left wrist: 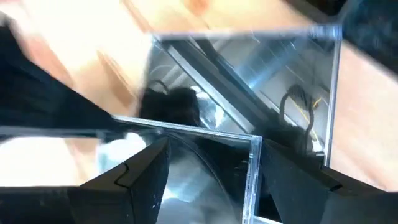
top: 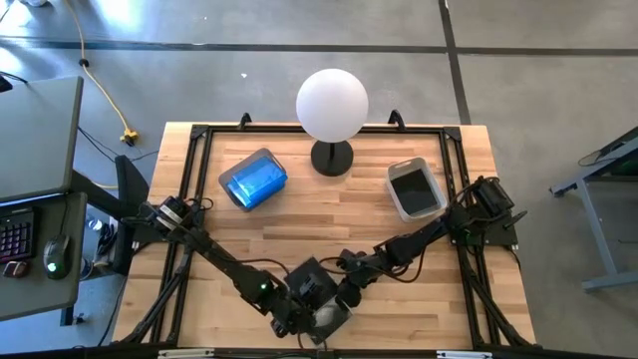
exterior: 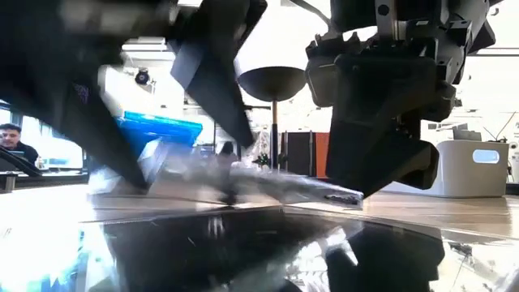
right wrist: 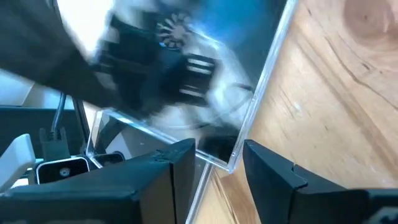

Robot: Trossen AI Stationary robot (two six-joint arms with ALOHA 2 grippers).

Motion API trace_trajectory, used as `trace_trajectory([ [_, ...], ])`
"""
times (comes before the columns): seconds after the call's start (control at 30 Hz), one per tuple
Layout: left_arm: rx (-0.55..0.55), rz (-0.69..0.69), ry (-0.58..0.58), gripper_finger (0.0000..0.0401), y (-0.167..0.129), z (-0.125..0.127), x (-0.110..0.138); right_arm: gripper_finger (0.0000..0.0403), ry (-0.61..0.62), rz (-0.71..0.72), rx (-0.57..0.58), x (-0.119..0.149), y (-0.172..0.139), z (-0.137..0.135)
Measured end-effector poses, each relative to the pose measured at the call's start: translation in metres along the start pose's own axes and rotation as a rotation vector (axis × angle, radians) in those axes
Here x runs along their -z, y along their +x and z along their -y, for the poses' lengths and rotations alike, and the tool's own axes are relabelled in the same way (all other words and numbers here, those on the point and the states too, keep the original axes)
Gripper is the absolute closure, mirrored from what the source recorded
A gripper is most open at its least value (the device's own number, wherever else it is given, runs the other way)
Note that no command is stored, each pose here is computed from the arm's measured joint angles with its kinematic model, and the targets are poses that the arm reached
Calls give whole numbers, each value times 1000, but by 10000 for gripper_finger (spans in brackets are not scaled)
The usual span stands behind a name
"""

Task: Pick & place jewel cases by type
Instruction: Put the top black CD case into the gray bin

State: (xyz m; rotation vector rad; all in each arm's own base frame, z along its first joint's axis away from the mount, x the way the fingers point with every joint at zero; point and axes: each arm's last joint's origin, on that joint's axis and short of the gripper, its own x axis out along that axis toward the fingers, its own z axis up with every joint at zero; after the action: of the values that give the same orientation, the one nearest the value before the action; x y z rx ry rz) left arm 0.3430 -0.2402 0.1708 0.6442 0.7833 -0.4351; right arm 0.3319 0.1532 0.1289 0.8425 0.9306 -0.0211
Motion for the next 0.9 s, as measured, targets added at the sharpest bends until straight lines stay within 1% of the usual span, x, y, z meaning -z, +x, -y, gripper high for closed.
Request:
trace_trajectory([
  [0.07, -12, -12, -2, 160, -7, -2, -8, 274, 0, -5, 4, 0, 0, 0],
  [0.2, -48, -65, -15, 160, -16, -5, -16, 274, -10, -6, 6, 1, 0, 1],
  [0.27, -35, -58, -45, 160, -17, -6, -18, 274, -20, -6, 7, 1, 0, 1],
  [0.37, 3, -73, -84, 160, -8, -5, -13, 274, -27, -6, 7, 1, 0, 1],
  [0.47, 21, -126, -70, 160, 4, 1, -5, 274, -35, -7, 8, 1, 0, 0],
  [0.5, 20, -121, -70, 160, 6, 2, -5, 274, -36, -12, 15, 2, 0, 1],
  [0.57, 23, -159, -46, 160, 6, 3, -2, 274, -36, -21, 29, 3, 0, 2],
  [0.6, 17, -198, -33, 160, 6, 4, 3, 274, -36, -23, 33, 3, 0, 2],
  [0.63, 0, -209, -35, 160, 6, 4, 4, 274, -36, -25, 36, 4, 0, 3],
  [0.73, -29, -218, -34, 160, 4, 2, 4, 274, -35, -20, 44, 3, 0, 4],
  [0.8, -27, -190, -45, 160, 4, 1, 0, 274, -38, -4, 46, 0, 0, 4],
  [0.9, -9, -193, -46, 160, 6, -2, 2, 274, -35, 26, 59, -5, 0, 7],
])
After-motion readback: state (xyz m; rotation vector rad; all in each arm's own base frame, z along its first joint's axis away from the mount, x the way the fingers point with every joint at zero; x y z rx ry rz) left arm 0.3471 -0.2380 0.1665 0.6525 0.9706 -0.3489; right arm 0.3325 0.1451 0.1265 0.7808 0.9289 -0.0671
